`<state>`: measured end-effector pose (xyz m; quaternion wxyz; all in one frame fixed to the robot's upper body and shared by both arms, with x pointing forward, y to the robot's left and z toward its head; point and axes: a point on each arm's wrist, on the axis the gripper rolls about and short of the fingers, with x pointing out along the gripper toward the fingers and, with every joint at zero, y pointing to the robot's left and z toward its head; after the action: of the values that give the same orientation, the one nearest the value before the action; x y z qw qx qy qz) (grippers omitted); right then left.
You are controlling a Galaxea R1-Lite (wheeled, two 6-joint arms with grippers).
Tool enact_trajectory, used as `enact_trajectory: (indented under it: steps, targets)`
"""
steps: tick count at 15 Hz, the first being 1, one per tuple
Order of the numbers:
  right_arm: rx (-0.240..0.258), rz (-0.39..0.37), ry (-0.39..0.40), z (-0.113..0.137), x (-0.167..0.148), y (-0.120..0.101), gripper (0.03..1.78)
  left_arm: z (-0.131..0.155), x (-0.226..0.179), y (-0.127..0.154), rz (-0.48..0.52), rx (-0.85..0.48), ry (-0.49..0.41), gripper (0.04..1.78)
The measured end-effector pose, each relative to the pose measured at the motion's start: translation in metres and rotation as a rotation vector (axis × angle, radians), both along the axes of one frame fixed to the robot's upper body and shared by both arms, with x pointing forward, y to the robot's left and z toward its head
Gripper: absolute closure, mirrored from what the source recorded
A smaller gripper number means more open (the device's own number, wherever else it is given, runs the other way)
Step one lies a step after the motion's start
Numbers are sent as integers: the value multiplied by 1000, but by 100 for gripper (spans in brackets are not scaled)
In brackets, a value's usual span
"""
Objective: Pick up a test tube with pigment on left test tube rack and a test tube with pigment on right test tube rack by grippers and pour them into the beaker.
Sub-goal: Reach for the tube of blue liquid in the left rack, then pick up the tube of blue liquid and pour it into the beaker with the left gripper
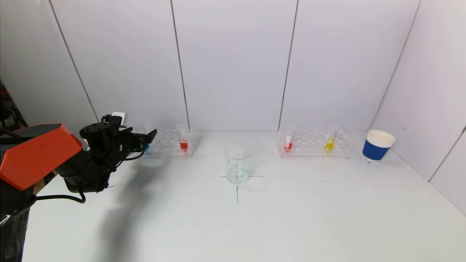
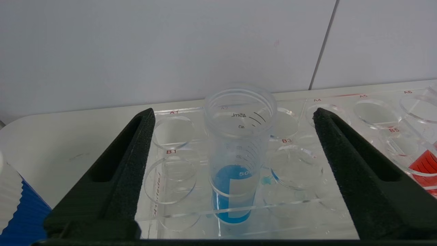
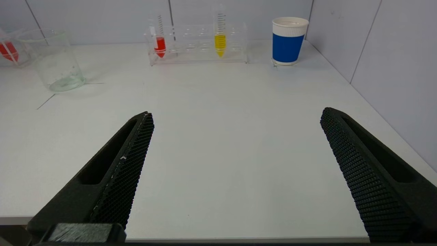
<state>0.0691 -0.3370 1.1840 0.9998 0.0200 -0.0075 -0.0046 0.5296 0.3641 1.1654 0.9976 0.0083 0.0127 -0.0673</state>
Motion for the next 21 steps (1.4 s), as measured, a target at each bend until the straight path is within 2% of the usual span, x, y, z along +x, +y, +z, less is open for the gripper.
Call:
enact_trajectory:
  steps: [2,6,7,9,21]
  targets:
    - [0,0,0,0,0,0,4,0,0,0,0,0,0,48]
    - [0,0,0,0,0,0,4,0,0,0,0,0,0,122]
    - [0,0,0,0,0,0,4,0,0,0,0,0,1,133]
    - [0,0,0,0,0,0,4,0,0,0,0,0,1,137]
    - [0,0,0,0,0,0,4,8,-2,-1,-1,0,-1,137]
